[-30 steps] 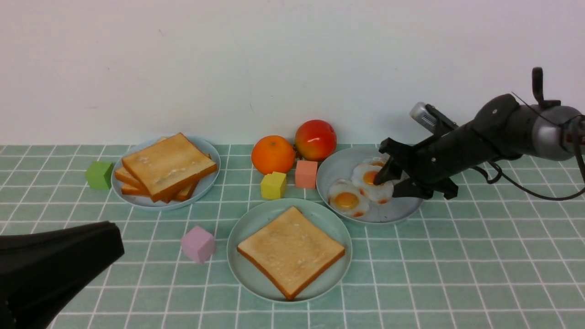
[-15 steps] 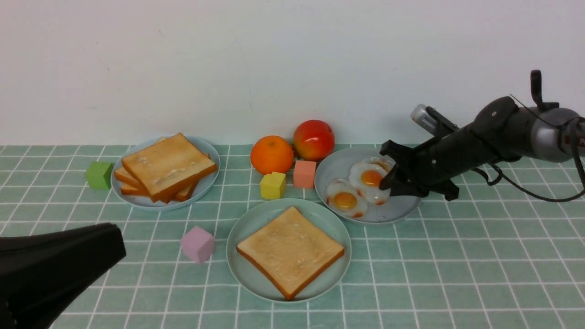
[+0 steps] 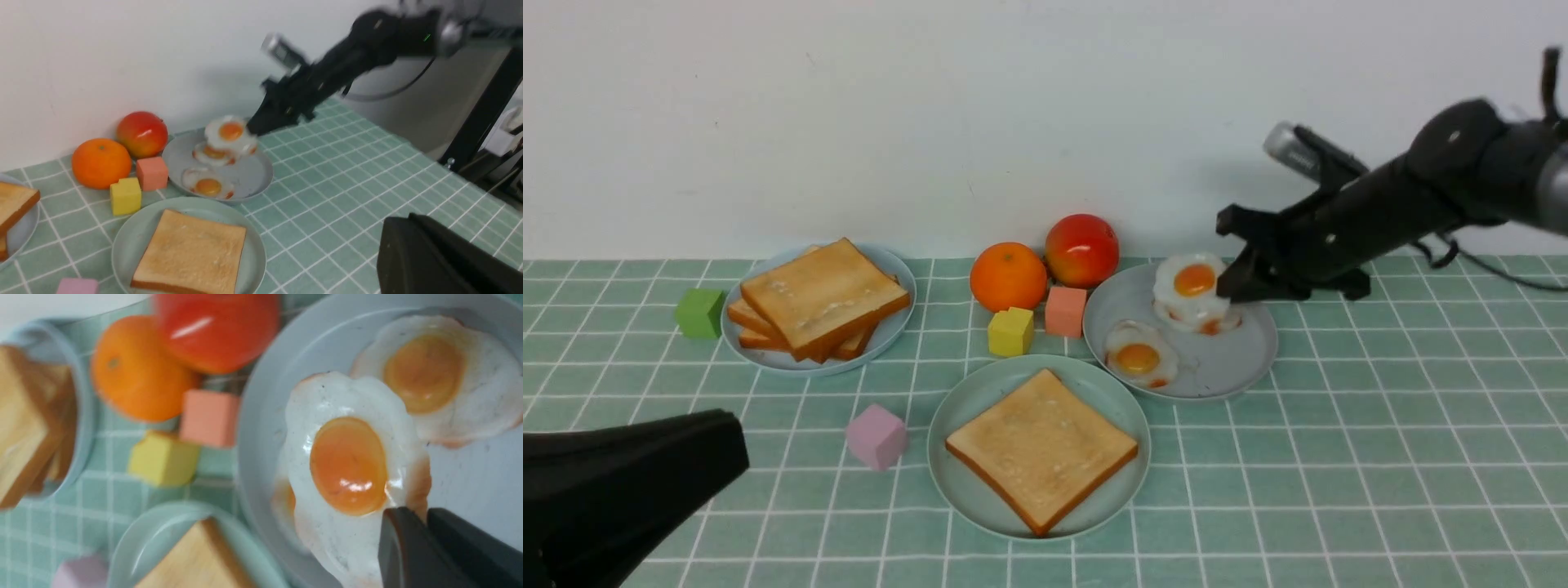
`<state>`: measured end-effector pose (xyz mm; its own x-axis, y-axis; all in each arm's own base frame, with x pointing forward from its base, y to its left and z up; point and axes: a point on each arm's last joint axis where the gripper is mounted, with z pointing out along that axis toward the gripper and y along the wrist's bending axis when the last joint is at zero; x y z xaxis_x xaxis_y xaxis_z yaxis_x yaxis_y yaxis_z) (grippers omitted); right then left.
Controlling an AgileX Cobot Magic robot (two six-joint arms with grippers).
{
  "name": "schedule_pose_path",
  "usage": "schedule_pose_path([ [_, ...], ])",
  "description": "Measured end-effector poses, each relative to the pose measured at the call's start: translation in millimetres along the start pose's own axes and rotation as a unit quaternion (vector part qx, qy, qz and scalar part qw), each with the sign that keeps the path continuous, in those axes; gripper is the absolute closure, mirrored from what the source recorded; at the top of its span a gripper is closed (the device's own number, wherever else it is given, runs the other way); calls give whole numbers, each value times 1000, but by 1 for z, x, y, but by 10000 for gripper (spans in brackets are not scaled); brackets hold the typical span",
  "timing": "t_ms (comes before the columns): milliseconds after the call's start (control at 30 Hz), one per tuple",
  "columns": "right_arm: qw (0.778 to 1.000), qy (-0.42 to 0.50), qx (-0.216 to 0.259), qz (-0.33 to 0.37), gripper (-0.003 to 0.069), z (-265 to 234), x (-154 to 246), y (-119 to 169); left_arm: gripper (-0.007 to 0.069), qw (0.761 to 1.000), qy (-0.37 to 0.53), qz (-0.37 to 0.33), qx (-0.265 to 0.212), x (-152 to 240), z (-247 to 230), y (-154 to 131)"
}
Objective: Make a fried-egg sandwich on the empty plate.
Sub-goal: Use the right arm to place the fried egg on the slice of bread in the middle
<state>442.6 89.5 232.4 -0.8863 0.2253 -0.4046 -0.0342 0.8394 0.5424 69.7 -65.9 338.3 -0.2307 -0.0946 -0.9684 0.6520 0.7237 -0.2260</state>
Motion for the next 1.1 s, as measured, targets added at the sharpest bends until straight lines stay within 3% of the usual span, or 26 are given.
schedule_pose_path([
  [133,1000,18,-9,-23,601,-24,6,16,638,1000,14,18,-8,2,0,2],
  [233,996,66,-29,-60,601,-35,32,44,636,999,33,38,-19,6,0,4],
  [333,987,122,-57,-89,603,-21,71,74,635,998,39,45,-23,7,0,5],
  [500,980,154,-72,-108,603,12,108,101,631,998,41,48,-25,7,0,5],
  [733,983,155,-63,-77,603,55,120,94,628,997,46,49,-26,8,-1,5],
  [1100,988,130,-29,-73,573,71,118,82,627,997,59,49,-29,10,-1,6],
])
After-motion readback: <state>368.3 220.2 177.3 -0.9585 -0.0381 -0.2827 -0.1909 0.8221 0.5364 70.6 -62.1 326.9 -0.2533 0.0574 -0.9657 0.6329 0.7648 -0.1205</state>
